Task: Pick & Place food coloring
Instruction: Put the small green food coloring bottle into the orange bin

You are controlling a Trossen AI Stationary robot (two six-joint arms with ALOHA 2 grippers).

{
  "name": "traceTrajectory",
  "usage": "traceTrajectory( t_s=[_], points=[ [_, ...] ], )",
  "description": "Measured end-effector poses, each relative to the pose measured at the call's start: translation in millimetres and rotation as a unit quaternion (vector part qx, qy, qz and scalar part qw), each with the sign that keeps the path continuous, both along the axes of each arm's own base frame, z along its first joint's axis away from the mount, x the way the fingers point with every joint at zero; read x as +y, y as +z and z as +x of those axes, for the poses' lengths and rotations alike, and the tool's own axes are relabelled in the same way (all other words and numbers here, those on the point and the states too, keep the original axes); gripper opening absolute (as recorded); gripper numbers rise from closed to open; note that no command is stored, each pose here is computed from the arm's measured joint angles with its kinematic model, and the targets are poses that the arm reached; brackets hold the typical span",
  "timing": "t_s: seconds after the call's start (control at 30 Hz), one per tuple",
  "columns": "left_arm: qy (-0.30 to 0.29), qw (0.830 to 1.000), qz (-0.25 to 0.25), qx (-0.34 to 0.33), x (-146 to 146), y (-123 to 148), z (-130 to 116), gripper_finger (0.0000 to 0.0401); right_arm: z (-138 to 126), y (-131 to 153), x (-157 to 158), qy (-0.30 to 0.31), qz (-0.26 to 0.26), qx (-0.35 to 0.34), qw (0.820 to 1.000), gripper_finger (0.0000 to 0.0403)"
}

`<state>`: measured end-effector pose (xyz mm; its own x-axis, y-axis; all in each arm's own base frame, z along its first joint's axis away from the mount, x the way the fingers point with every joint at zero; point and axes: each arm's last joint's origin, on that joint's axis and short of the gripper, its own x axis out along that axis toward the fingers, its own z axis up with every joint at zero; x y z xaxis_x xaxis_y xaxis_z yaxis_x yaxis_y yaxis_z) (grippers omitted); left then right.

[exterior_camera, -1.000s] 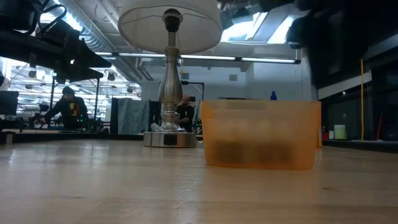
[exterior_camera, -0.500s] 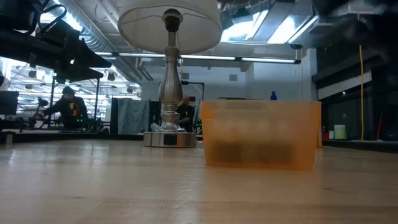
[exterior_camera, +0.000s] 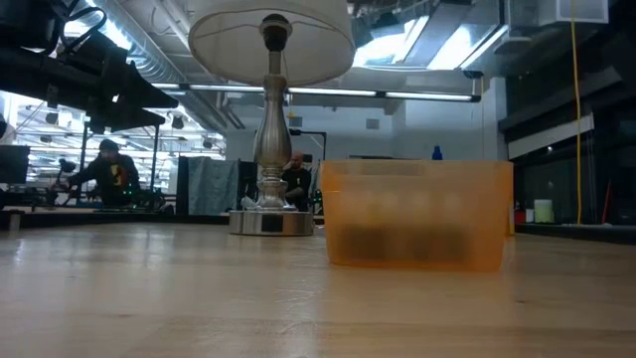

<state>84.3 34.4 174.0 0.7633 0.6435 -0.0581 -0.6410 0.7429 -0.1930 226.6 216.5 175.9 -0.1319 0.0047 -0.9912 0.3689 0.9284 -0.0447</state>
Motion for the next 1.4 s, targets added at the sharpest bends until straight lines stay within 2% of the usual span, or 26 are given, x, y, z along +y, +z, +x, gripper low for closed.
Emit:
traceTrajectory(
  t_s=[0.17, 0.33, 0.6, 0.73, 1.27, 1.4],
  points=[
    [0.000, 1.000, 0.000, 0.000, 0, 0, 0, 0.0322, -12, -8, 2, -0.008, -0.002, 0.013, 1.000, 0.0291],
    [0.000, 1.000, 0.000, 0.000, 0, 0, 0, 0.0322, -19, -19, 8, -0.001, 0.030, 0.017, 0.999, 0.0291],
    [0.000, 1.000, 0.000, 0.000, 0, 0, 0, 0.0322, -21, -20, 9, 0.000, 0.031, 0.018, 0.999, 0.0285],
    [0.000, 1.000, 0.000, 0.000, 0, 0, 0, 0.0322, -21, -20, 9, 0.006, 0.032, 0.018, 0.999, 0.0253],
    [0.000, 1.000, 0.000, 0.000, 0, 0, 0, 0.0322, -21, -19, 9, 0.008, 0.030, 0.019, 0.999, 0.0078],
    [0.000, 1.000, 0.000, 0.000, 0, 0, 0, 0.0322, -18, -12, 11, 0.031, 0.037, 0.015, 0.999, 0.0063]
  ],
)
